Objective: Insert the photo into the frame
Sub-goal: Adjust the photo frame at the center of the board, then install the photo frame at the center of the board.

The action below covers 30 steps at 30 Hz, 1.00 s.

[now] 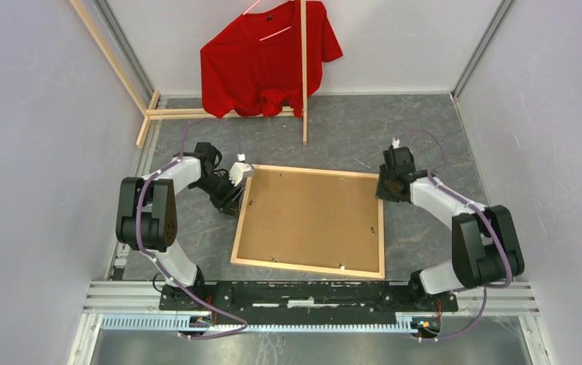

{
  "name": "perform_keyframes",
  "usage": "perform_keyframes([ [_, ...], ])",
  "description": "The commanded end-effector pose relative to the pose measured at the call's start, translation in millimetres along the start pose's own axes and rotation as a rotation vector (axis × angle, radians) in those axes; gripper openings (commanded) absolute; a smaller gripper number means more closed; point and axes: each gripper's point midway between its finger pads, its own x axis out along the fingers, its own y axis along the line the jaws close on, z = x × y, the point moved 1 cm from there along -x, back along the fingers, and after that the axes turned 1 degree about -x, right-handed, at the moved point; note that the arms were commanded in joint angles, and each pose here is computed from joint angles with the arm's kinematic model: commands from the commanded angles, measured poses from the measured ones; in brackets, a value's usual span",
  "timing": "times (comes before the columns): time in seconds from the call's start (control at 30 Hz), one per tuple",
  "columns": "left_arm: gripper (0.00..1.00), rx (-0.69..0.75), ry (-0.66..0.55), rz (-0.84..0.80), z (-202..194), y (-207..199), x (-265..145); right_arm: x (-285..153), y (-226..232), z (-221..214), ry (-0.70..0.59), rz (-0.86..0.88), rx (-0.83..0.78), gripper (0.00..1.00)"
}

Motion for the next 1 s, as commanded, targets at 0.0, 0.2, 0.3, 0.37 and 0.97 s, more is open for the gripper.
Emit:
perform_keyframes([
  [0.0, 0.51, 0.007, -0.012, -0.059, 6, -17, 17, 1, 8, 54, -0.095, -0.017, -0.045, 0.33],
  [0.2, 0.5, 0.045, 0.011, -0.1, 15, -39, 36, 6, 12, 70, -0.094, -0.016, -0.051, 0.52],
  [0.3, 0.49, 0.053, 0.016, -0.063, 17, -33, 29, -6, 10, 83, -0.142, -0.028, -0.055, 0.79],
  [0.37, 0.49, 0.053, 0.01, -0.039, 18, -25, 20, -17, 11, 93, -0.193, -0.017, -0.052, 0.98],
  [0.97, 0.44, -0.154, -0.148, -0.3, 46, -40, 12, -59, 184, 42, -0.271, 0.652, -0.023, 0.7],
])
